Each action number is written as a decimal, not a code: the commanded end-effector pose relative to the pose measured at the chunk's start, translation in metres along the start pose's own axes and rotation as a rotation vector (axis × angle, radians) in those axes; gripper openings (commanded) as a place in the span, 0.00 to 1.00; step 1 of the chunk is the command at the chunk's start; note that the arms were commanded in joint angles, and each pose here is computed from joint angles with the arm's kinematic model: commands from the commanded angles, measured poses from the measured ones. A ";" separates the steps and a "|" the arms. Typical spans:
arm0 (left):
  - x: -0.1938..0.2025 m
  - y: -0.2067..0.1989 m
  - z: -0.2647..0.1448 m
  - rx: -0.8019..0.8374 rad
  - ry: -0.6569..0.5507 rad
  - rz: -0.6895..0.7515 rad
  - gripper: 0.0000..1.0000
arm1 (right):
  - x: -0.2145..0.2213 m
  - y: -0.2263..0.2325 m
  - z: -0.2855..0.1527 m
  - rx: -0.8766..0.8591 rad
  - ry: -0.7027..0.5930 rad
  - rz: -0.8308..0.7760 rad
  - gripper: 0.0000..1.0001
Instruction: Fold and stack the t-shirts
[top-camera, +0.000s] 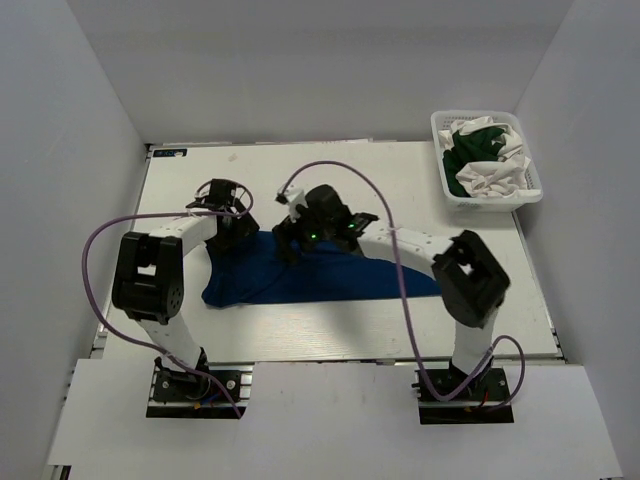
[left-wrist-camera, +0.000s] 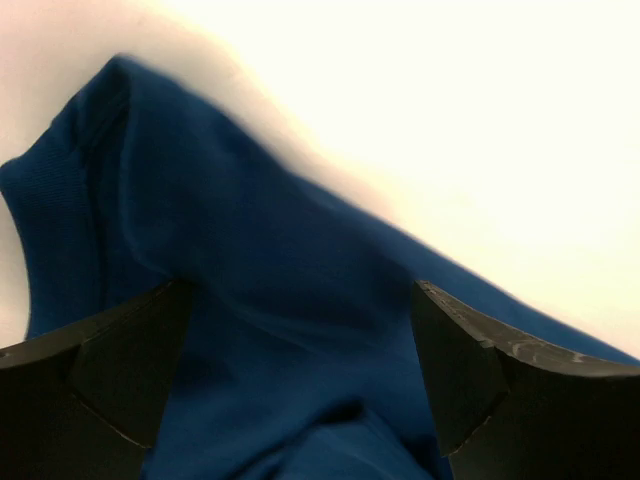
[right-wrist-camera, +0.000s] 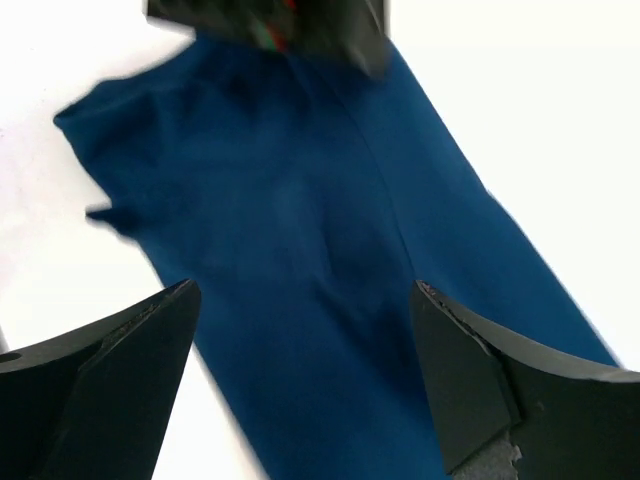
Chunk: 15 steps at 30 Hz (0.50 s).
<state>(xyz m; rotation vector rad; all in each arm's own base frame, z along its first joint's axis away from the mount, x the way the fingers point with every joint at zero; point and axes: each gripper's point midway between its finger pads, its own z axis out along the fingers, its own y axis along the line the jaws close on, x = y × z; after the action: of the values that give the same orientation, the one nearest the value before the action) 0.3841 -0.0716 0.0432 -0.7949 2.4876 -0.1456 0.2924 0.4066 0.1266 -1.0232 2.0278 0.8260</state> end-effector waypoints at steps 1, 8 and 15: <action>0.001 0.009 0.003 -0.014 0.054 -0.024 1.00 | -0.027 0.022 0.032 -0.097 -0.075 -0.177 0.90; 0.011 0.011 0.018 0.029 0.115 -0.054 1.00 | -0.030 0.025 0.089 -0.098 -0.136 -0.230 0.90; 0.019 0.027 0.024 -0.013 0.119 -0.059 1.00 | -0.014 0.045 0.112 -0.198 -0.085 -0.236 0.90</action>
<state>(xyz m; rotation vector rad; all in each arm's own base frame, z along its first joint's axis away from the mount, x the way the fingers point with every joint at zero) 0.3845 -0.0633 0.0290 -0.8664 2.5281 -0.2386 0.2991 0.4994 0.0597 -1.2530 1.8696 0.8803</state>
